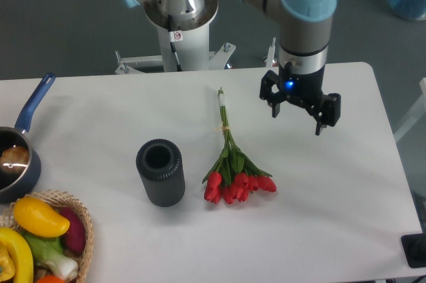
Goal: Pick up the flowers from the table
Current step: 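Move the open gripper over the red tulip bouquet and lower it, then lower onto the tulip stems and close the gripper around them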
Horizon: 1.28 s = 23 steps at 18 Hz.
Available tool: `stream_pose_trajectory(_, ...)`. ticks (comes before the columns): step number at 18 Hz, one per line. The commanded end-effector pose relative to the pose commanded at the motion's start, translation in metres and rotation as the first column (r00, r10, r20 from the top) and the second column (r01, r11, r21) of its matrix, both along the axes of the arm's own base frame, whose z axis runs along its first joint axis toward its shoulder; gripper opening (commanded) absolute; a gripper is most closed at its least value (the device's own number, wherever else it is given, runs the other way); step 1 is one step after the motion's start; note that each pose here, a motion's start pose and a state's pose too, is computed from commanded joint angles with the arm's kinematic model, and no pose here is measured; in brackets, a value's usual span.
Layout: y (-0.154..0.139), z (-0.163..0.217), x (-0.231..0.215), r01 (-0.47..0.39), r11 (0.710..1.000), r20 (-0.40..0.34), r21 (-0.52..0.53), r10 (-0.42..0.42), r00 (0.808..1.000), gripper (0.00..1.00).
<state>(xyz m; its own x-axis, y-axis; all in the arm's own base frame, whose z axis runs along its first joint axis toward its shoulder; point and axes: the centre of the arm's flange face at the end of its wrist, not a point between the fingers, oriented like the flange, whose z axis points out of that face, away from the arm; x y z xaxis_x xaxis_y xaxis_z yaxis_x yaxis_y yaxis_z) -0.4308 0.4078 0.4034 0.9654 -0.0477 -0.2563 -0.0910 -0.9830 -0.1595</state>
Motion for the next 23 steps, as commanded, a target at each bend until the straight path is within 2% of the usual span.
stream_pose_trajectory(2, 0.009, -0.005, 0.005, -0.132, 0.991, 0.036, 0.031, 0.131, 0.991, 1.00)
stream_pose_trajectory(6, 0.034, -0.022, 0.003, -0.198, 0.980, 0.065, 0.034, 0.196, 0.978, 1.00)
stream_pose_trajectory(9, 0.062, -0.040, -0.017, -0.304, 0.952, 0.101, 0.044, 0.298, 0.949, 1.00)
stream_pose_trajectory(12, 0.090, -0.069, -0.036, -0.399, 0.916, 0.143, 0.037, 0.390, 0.909, 1.00)
stream_pose_trajectory(14, 0.096, -0.089, -0.039, -0.412, 0.911, 0.153, 0.014, 0.405, 0.901, 0.96)
stream_pose_trajectory(17, 0.102, -0.112, -0.038, -0.412, 0.911, 0.145, -0.031, 0.412, 0.900, 0.96)
stream_pose_trajectory(21, 0.112, -0.142, -0.035, -0.435, 0.897, 0.134, -0.084, 0.442, 0.887, 0.96)
stream_pose_trajectory(23, 0.120, -0.153, -0.029, -0.425, 0.899, 0.123, -0.106, 0.435, 0.892, 0.96)
